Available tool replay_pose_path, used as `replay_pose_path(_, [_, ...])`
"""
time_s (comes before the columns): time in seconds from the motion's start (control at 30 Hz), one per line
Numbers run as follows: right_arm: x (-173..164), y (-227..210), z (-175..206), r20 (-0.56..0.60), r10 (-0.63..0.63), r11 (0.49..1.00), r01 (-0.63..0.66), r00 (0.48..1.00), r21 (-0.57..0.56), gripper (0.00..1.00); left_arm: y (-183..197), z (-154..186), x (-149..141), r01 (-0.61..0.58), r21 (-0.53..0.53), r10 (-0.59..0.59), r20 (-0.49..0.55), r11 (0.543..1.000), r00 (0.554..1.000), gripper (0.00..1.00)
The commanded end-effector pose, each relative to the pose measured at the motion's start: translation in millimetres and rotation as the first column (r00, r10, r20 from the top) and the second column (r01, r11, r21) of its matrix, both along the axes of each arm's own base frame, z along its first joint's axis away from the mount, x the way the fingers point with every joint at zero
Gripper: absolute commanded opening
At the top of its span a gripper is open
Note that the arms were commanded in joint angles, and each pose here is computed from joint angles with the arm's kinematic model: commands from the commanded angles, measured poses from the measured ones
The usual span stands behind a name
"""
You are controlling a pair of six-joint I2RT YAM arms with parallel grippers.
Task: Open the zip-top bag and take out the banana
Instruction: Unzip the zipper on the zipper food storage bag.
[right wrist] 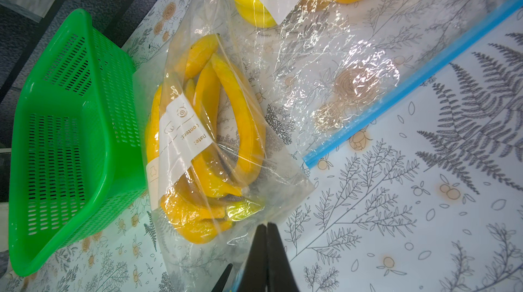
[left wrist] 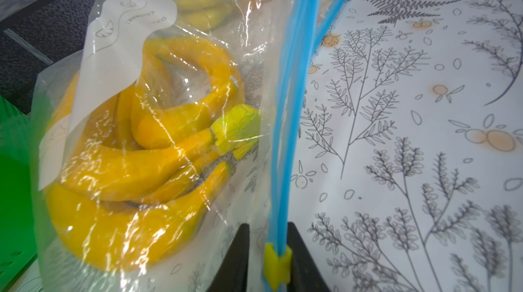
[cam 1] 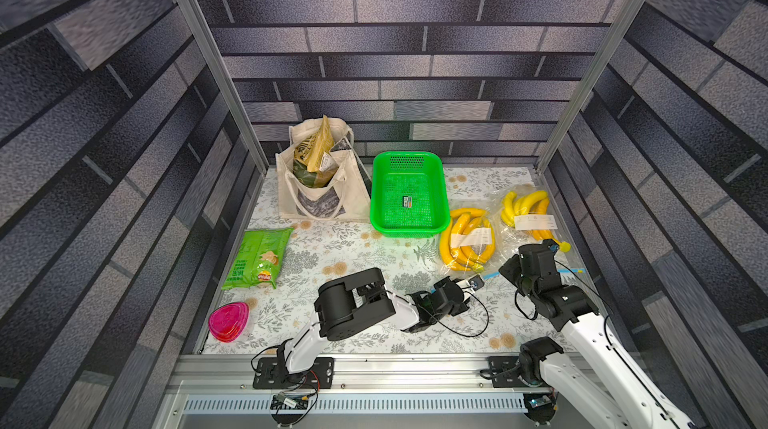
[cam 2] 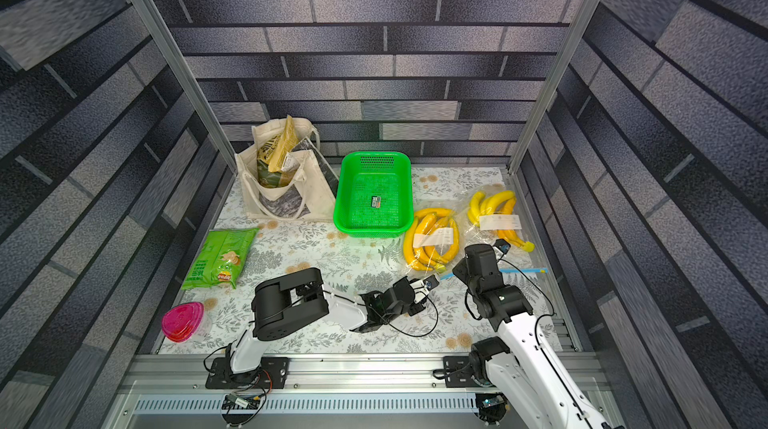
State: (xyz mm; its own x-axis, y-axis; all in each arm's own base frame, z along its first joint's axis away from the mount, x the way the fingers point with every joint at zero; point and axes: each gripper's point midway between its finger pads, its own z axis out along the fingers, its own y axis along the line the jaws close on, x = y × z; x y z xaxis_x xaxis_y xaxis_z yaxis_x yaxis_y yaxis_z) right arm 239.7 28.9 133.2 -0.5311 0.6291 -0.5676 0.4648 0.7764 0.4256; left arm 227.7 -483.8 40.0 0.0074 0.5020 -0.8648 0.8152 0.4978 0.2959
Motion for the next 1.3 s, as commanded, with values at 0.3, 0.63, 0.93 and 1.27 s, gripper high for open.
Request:
replay_pose_path(0.3, [1.5,-18.7,12.0,0.006,-0.052,0.994,0.053,0.999,-0.093,0.00,12.4,-1.8,-11.5,0.025,0.020,-0.025,-0.013,0.999,1.000,0.08])
replay_pose_path(0.63, [6.7,-33.1,16.4,0.004,-0.091,0.987,0.091,0.996,-0.135,0.00,50.3,-22.4,-18.8,-0.021,0.066,0.025,-0.056,0.998,0.998,0.08])
replay_pose_path(0.93, [10.9,-46.5,19.9,0.008,-0.135,0.979,0.134,0.991,-0.150,0.00,76.9,-31.4,-23.3,-0.059,0.093,0.066,-0.082,0.994,0.994,0.09])
replay_pose_path(1.27, [14.8,-54.7,19.6,0.005,-0.160,0.976,0.159,0.987,-0.152,0.00,104.1,-39.9,-30.3,-0.086,0.127,0.100,-0.109,0.988,0.989,0.11])
